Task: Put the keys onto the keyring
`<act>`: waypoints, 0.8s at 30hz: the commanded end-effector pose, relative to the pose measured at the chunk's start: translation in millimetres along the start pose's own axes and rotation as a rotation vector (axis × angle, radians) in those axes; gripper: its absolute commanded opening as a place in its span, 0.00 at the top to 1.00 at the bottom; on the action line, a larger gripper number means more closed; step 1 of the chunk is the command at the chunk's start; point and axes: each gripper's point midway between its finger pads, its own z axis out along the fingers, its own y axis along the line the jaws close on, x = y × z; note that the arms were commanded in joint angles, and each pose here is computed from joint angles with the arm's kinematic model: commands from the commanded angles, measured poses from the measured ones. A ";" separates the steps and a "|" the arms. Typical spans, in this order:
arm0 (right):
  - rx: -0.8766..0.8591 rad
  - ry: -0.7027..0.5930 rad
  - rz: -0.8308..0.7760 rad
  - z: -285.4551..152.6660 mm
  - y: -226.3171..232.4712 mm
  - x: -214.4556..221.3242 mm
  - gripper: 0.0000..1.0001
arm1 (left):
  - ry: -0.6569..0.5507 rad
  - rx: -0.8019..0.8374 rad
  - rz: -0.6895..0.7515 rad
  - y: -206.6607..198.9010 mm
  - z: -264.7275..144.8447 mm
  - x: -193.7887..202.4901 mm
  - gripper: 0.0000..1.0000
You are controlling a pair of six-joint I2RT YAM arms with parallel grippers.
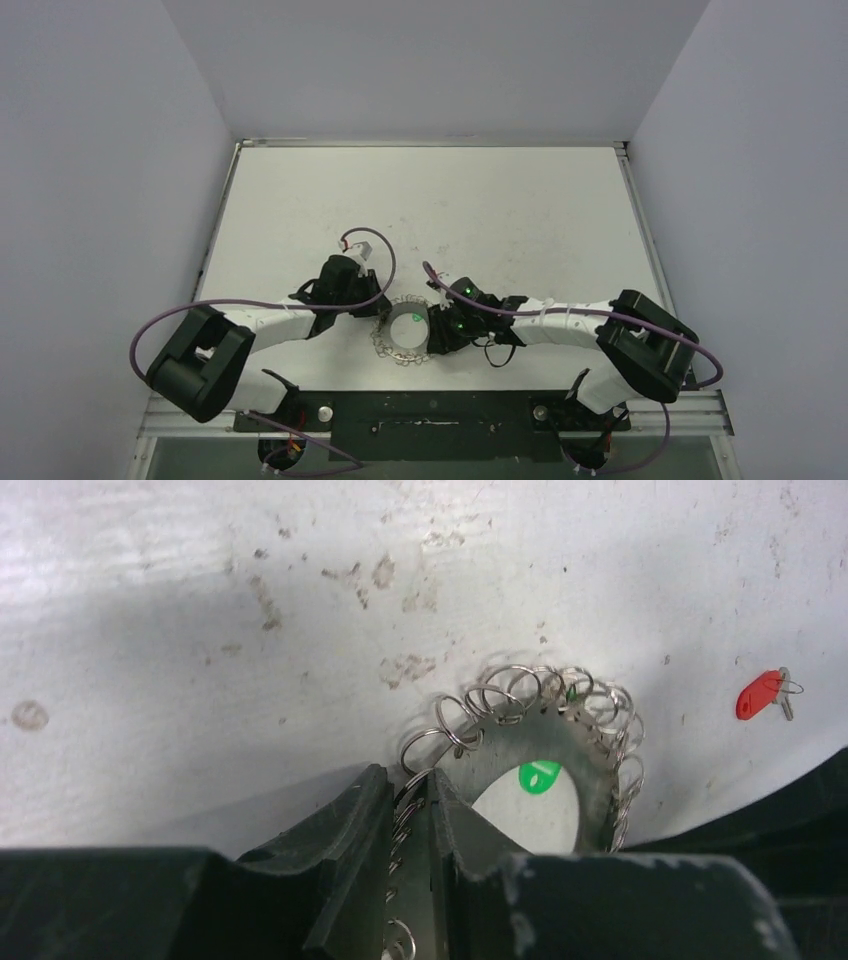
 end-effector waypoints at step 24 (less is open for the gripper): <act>0.026 -0.093 0.026 -27.6 -25.6 -46.0 0.41 | -0.211 0.019 0.040 -6.7 -59.0 -25.2 0.57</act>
